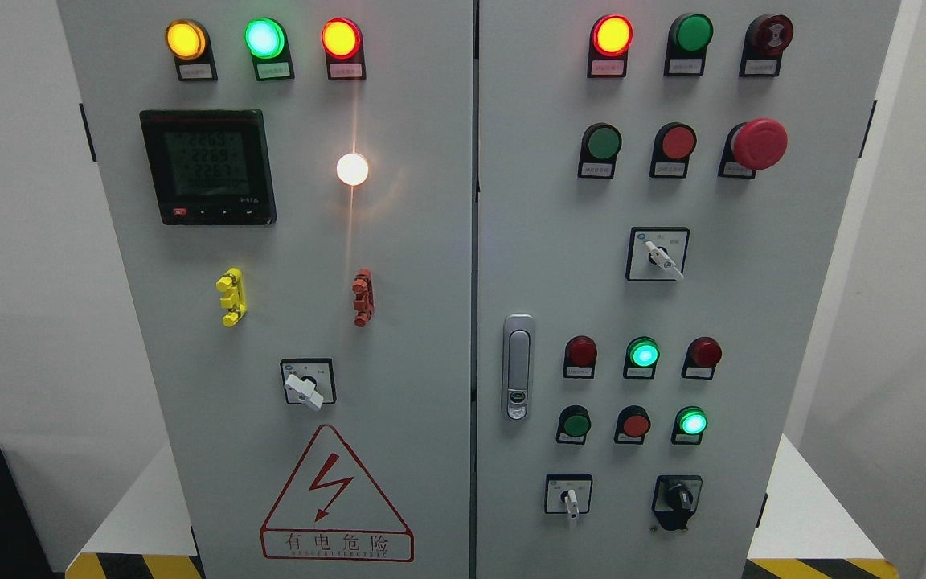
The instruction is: Flip black knob to close circuit
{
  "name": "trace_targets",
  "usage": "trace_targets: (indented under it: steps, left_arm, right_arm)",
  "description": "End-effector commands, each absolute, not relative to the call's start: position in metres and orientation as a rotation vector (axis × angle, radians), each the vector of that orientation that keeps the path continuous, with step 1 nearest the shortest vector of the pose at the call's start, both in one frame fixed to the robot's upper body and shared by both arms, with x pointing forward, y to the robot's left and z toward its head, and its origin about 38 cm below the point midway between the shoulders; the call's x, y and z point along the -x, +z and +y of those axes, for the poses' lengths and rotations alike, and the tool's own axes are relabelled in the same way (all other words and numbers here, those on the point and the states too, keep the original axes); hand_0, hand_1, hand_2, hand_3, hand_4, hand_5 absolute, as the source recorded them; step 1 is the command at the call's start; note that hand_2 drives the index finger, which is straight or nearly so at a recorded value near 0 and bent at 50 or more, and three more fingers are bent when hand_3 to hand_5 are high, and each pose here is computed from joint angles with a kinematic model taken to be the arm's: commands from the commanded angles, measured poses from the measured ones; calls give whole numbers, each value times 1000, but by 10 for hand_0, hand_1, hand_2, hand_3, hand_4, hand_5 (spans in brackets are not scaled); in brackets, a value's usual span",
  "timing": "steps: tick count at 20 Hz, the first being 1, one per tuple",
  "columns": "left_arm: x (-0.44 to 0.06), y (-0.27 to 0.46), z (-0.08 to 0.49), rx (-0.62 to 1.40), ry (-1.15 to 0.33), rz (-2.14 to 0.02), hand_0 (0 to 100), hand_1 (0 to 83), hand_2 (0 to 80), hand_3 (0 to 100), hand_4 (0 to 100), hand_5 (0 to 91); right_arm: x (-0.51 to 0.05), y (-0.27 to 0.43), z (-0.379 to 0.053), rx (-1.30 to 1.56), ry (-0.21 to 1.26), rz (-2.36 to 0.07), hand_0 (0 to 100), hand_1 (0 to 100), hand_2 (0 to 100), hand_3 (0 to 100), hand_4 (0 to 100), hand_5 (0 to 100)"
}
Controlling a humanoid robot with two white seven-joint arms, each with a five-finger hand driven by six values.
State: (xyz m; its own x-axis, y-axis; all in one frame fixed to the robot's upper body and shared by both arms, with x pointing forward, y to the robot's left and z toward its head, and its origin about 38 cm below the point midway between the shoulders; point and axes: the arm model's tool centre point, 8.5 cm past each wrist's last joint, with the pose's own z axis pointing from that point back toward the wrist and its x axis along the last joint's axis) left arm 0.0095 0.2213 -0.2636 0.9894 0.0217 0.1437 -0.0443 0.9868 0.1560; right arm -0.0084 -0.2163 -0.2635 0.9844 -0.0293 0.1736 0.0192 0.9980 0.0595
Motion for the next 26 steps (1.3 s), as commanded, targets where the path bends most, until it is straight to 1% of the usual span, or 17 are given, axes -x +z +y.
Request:
trace_targets:
  steps: [1, 6, 11, 16, 17, 18, 19, 20, 21, 23, 25, 26]
  left_arm:
    - [-9, -264, 221, -160, 33, -142, 120, 556, 0, 0, 0, 0]
    - [-10, -264, 221, -160, 34, -143, 120, 556, 0, 0, 0, 0]
    - [-10, -264, 221, -159, 32, -144, 120, 556, 0, 0, 0, 0]
    - [-10, -264, 221, -159, 32, -144, 120, 556, 0, 0, 0, 0]
    - [-9, -264, 221, -160, 33, -142, 120, 556, 0, 0, 0, 0]
    - [-10, -264, 221, -159, 32, -144, 120, 556, 0, 0, 0, 0]
    - [-10, -264, 221, -160, 34, -143, 120, 556, 0, 0, 0, 0]
    - [-9, -264, 221, -160, 33, -142, 120, 556, 0, 0, 0, 0]
    - [-9, -264, 221, -160, 35, -142, 120, 556, 0, 0, 0, 0]
    - [-10, -264, 221, -160, 34, -143, 120, 556, 0, 0, 0, 0]
    - [-10, -264, 221, -160, 34, -143, 120, 556, 0, 0, 0, 0]
    - [-10, -264, 221, -160, 34, -143, 120, 556, 0, 0, 0, 0]
  right_arm:
    - [9, -263, -209, -81, -18, -175, 0, 63, 0, 0, 0, 0]
    - [11, -263, -208, -84, -12, -170, 0, 68, 0, 0, 0, 0]
    - [8, -263, -203, -125, 56, -182, 0, 75, 0, 0, 0, 0]
    - [-36, -258, -197, -104, 263, -302, 0, 82, 0, 0, 0, 0]
    - [-46, -256, -196, -92, 286, -328, 0, 83, 0, 0, 0, 0]
    - [-56, -254, -201, -68, 334, -354, 0, 84, 0, 16, 0, 0]
    - [-63, -252, -210, -28, 405, -365, 0, 86, 40, 75, 53, 0]
    - [-70, -250, -213, -5, 466, -384, 0, 87, 73, 112, 105, 0]
    - [-79, -247, -215, 13, 491, -408, 0, 87, 107, 151, 142, 0]
    - [-102, -239, -220, 46, 506, -472, 0, 86, 146, 200, 199, 45]
    - [-124, -229, -225, 84, 533, -533, 0, 85, 194, 260, 276, 112]
    - [-136, -223, -227, 107, 547, -570, 0, 85, 205, 274, 292, 129]
